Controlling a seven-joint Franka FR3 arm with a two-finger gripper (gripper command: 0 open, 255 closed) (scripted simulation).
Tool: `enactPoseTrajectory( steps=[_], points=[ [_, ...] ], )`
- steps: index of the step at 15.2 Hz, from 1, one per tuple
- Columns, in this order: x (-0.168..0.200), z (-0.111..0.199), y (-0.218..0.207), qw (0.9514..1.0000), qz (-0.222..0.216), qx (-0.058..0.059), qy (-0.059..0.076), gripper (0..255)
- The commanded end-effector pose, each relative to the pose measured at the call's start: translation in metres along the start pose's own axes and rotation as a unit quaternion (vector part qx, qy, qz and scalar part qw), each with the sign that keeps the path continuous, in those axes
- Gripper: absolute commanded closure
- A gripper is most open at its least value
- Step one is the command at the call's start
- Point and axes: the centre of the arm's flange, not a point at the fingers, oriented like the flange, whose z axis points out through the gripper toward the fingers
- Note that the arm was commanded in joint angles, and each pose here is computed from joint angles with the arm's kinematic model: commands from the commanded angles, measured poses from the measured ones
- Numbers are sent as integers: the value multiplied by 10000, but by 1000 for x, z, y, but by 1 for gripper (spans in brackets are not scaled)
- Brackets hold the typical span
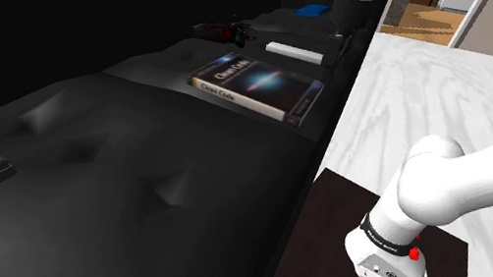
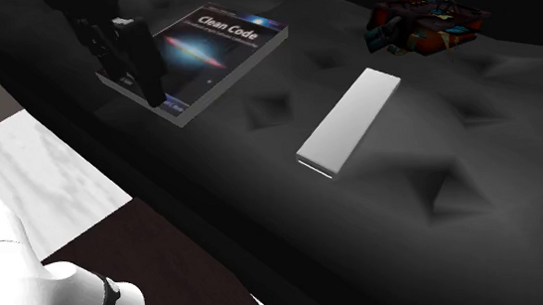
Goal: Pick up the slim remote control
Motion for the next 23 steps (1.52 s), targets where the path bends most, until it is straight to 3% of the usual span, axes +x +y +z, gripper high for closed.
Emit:
enactPoseTrajectory(
  steps=[1,23],
  points=[
    [0,0,0,10000,0,0,0,0],
    [170,5,233,9995,-299,48,-13,0]
  ],
)
